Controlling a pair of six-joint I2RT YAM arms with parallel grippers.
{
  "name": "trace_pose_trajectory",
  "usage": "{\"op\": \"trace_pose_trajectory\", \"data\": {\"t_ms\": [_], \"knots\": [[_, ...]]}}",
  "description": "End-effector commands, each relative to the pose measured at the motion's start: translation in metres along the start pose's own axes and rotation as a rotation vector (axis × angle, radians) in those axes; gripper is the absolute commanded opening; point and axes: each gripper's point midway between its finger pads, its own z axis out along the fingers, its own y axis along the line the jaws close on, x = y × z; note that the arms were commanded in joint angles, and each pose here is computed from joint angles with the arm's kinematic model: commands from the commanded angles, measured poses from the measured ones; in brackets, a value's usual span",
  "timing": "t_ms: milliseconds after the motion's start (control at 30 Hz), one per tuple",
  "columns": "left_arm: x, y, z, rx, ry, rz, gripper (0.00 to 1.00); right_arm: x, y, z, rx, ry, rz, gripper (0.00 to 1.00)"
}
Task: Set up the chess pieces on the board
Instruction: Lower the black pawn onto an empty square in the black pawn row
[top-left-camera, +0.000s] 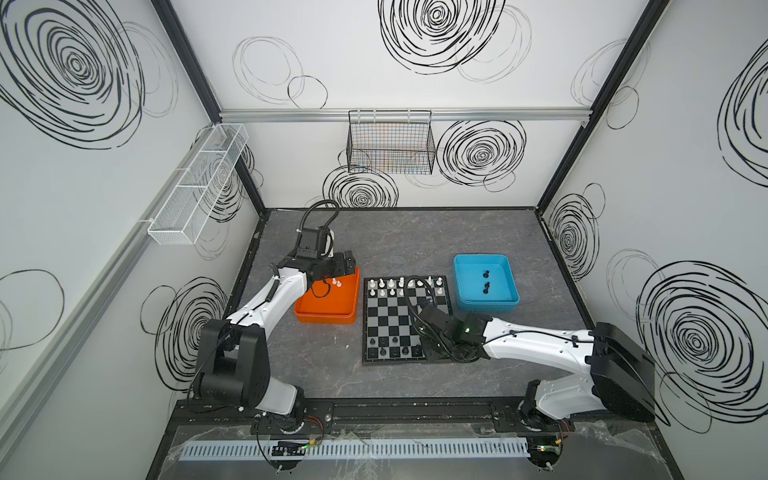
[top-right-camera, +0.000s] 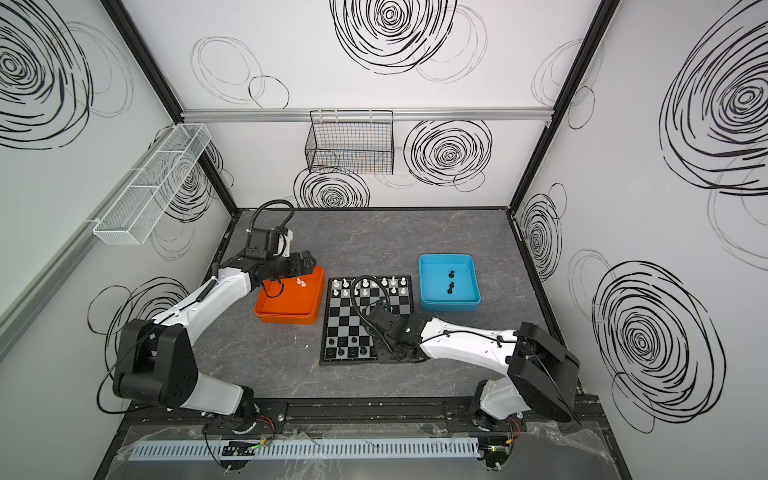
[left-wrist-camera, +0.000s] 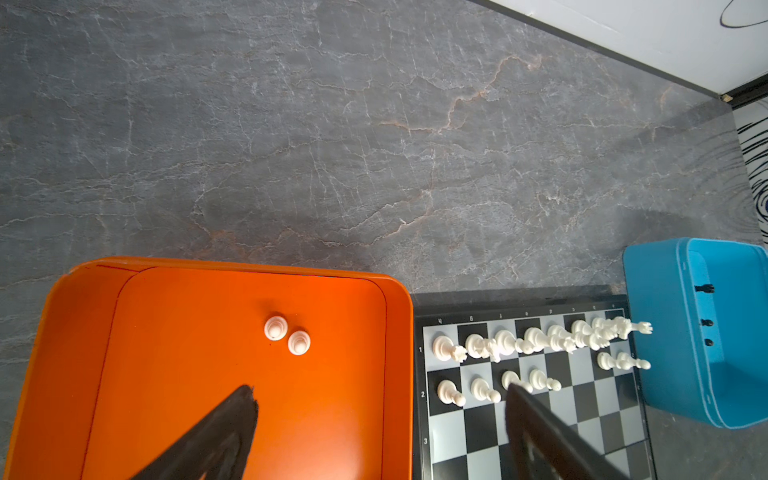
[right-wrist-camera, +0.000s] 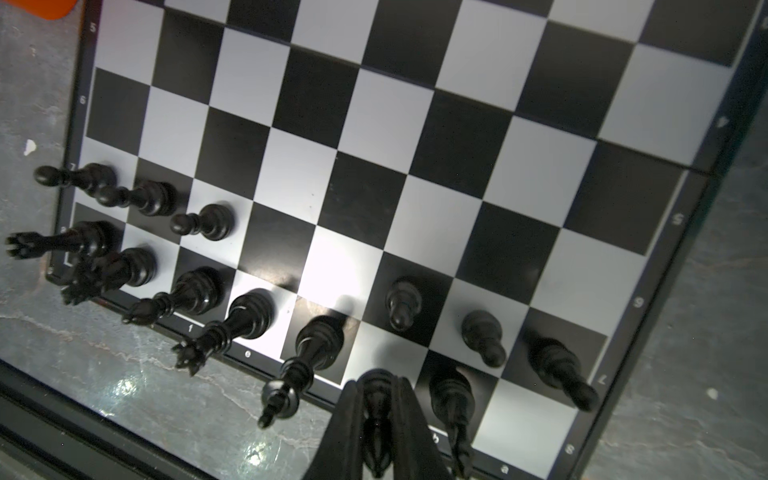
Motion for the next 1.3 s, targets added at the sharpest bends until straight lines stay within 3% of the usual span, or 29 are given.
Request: {"op": "trace_pose_trajectory", "data": {"t_ms": [0, 1267], "knots": [[-0.0004, -0.0016, 0.0031, 0.001, -0.007, 0.014, 0.96, 0.0005, -0.0026, 0.0057, 0.01, -0.001, 0.008, 0.15], [0.004, -0.003, 0.0069, -0.007, 0.01, 0.024, 0.96, 0.0004, -0.0028, 0.0097, 0.009, 0.013, 0.002, 0.23]]}}
